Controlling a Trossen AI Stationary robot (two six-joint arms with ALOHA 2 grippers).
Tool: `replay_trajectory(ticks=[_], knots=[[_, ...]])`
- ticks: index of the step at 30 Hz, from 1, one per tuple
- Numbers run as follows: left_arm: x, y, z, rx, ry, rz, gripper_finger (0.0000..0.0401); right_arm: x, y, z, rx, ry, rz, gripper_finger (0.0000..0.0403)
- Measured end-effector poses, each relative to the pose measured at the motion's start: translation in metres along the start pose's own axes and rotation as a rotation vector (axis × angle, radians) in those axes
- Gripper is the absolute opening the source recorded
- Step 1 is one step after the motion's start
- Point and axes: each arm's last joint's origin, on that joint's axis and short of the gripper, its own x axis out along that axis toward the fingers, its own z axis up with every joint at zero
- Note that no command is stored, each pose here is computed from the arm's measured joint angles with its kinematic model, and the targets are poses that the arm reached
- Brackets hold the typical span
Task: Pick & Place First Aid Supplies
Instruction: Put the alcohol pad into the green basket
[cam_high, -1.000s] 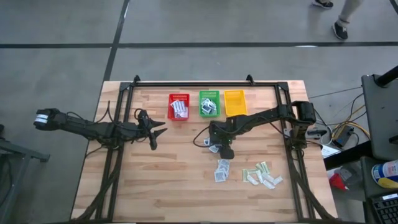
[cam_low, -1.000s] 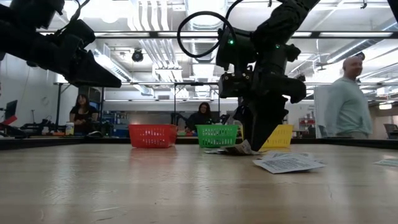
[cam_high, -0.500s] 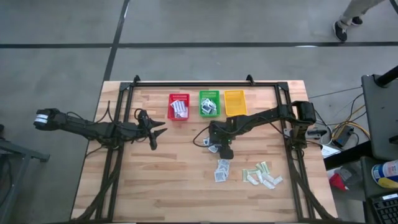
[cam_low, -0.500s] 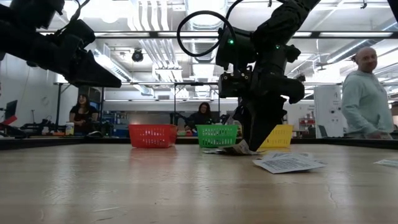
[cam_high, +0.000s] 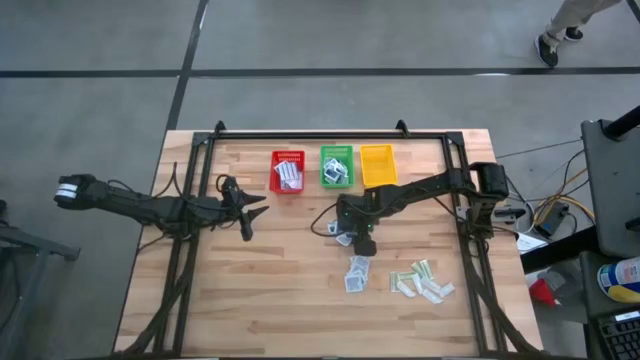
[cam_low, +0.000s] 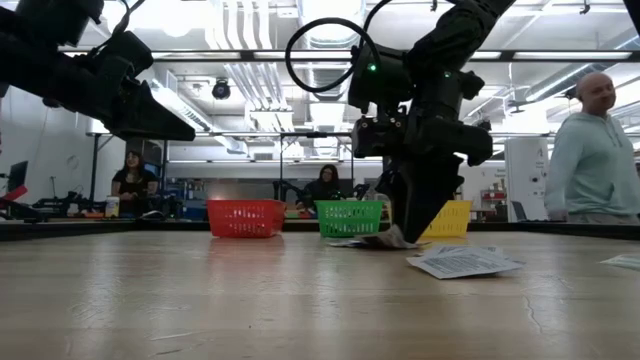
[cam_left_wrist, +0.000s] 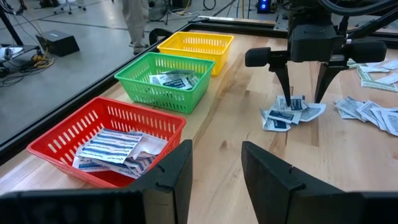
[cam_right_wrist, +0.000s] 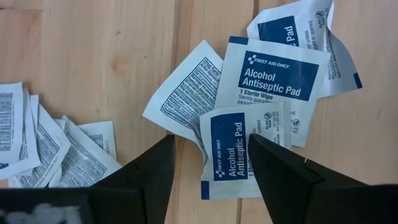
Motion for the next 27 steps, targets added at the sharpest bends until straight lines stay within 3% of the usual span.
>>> replay_trajectory(ticks=[14,27], knots=[[0.000,0.000,0.000,0.004,0.002,0.000,0.0133,-0.030,0.005,0.035,-0.091,-0.070,-0.005,0.0203],[0.000,0.000,0.000,0.005,0.003,0.001,0.0133,-0.032,0.006,0.013,-0.096,0.159,0.014,0.0203]])
